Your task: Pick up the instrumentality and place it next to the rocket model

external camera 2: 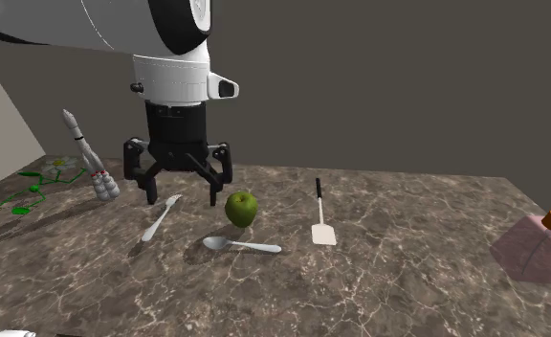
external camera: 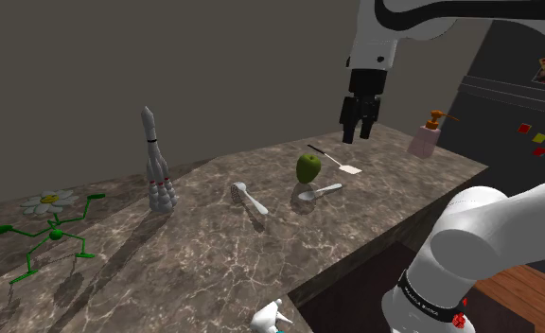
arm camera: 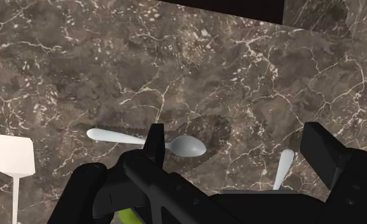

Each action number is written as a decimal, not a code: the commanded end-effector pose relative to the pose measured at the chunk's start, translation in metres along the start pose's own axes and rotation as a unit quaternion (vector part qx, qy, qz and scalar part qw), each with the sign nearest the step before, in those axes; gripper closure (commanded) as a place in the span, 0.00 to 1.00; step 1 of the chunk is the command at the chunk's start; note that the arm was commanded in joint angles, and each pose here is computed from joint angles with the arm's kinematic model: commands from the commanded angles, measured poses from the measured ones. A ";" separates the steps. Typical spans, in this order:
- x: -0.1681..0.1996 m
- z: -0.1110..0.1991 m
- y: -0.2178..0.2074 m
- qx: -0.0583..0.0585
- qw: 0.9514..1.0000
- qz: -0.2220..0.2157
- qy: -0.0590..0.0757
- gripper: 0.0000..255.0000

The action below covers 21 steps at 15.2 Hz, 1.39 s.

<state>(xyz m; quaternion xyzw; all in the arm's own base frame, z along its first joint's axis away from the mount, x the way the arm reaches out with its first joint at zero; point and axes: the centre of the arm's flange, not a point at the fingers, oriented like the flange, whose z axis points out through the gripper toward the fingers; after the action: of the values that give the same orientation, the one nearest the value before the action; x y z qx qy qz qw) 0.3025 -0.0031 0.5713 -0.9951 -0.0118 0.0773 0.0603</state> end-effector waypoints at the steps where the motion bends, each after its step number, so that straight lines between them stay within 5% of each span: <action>1: 0.000 0.000 0.000 0.000 1.000 0.000 0.000 0.00; 21: 0.130 0.088 0.186 -0.035 0.995 0.062 0.071 0.00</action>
<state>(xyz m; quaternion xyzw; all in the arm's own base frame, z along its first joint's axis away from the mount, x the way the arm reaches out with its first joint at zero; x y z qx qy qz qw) 0.4121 -0.1625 0.4508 -0.9984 0.0488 0.0135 0.0243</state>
